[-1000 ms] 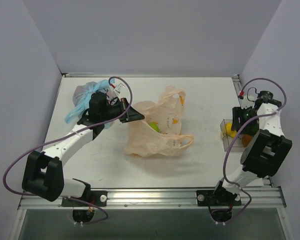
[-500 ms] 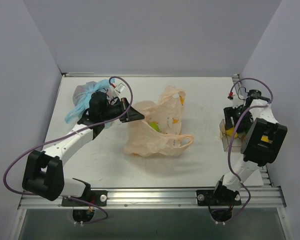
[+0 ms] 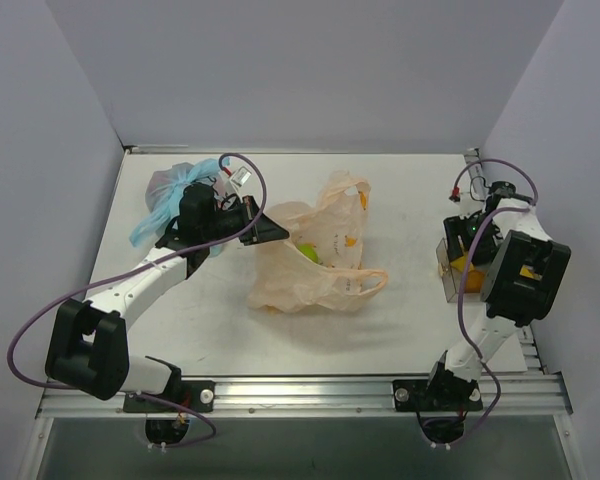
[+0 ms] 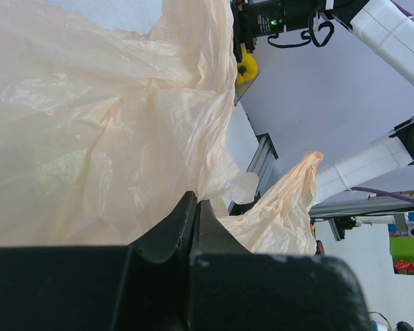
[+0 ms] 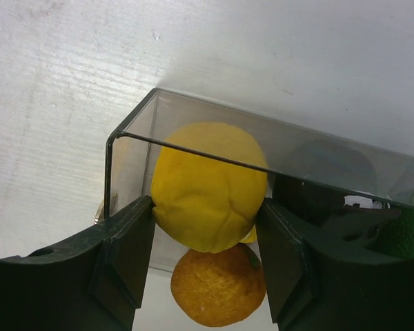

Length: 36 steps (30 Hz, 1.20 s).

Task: Place the fake fruits into the plastic bag and tie a complex knot

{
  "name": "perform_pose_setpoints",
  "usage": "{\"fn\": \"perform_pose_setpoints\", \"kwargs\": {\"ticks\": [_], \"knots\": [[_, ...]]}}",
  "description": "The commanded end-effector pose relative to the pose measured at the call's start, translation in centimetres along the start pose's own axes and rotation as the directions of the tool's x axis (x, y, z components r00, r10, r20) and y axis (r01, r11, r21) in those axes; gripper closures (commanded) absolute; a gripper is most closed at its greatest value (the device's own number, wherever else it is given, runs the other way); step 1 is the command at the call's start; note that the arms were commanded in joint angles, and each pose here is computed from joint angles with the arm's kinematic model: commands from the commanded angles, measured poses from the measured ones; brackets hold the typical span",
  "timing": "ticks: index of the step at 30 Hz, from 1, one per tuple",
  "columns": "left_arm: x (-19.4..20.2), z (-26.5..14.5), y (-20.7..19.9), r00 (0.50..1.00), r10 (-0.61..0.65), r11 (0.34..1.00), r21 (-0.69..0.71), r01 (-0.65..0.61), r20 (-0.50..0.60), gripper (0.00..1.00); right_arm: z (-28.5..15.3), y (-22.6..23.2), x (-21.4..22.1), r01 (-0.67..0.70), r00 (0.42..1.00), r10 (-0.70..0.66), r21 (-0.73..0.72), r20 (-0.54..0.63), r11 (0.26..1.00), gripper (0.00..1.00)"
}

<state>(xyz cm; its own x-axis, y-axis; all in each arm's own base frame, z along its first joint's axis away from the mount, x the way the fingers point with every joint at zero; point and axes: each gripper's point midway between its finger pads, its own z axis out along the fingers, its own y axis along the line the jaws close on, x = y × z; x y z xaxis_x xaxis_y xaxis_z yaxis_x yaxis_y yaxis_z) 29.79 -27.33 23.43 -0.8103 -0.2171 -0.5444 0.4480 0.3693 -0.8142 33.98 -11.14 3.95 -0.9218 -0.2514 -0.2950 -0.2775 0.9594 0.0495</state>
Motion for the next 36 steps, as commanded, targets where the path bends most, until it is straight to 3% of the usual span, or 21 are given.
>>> {"fn": "perform_pose_setpoints", "kwargs": {"ticks": [1, 8, 12, 18, 22, 29, 33, 36], "knots": [[-1.8, 0.1, -2.3, 0.995, 0.089, 0.994, 0.064, -0.091, 0.034, 1.0, -2.0, 0.3, -0.1, 0.01, 0.999, -0.01, 0.013, 0.046, 1.0, 0.57], [-1.9, -0.2, -2.8, 0.994, 0.1, 0.992, 0.073, -0.103, 0.04, 1.0, -9.5, 0.8, -1.5, -0.027, 0.98, 0.014, 0.062, 0.199, 0.998, 0.62], [-1.7, -0.2, -2.8, 0.994, 0.099, 0.992, 0.072, -0.102, 0.039, 1.0, -13.5, 3.8, -3.6, -0.021, 0.951, 0.026, -0.022, 0.309, 1.0, 0.62], [-1.8, -0.3, -2.8, 0.994, 0.097, 0.992, 0.072, -0.1, 0.044, 1.0, -17.8, 13.5, -8.5, 0.073, 0.89, 0.037, -0.223, 0.454, 0.972, 0.62], [-1.9, -0.4, -3.1, 0.994, 0.099, 0.992, 0.079, -0.103, 0.045, 1.0, -18.7, 22.7, -12.2, 0.242, 0.844, -0.036, -0.321, 0.535, 0.915, 0.62], [-2.1, -0.6, -3.4, 0.995, 0.091, 0.991, 0.089, -0.095, 0.051, 1.0, -14.4, 33.1, -14.1, 0.352, 0.856, -0.122, -0.395, 0.502, 0.848, 0.6], [-2.1, -0.7, -3.3, 0.996, 0.074, 0.993, 0.089, -0.079, 0.057, 1.0, -11.3, 36.4, -14.1, 0.362, 0.876, -0.154, -0.413, 0.457, 0.836, 0.21], [-2.3, -0.9, -3.2, 0.996, 0.071, 0.993, 0.088, -0.077, 0.06, 1.0, -11.2, 36.5, -13.3, 0.351, 0.886, -0.149, -0.424, 0.439, 0.835, 0.06]]}}
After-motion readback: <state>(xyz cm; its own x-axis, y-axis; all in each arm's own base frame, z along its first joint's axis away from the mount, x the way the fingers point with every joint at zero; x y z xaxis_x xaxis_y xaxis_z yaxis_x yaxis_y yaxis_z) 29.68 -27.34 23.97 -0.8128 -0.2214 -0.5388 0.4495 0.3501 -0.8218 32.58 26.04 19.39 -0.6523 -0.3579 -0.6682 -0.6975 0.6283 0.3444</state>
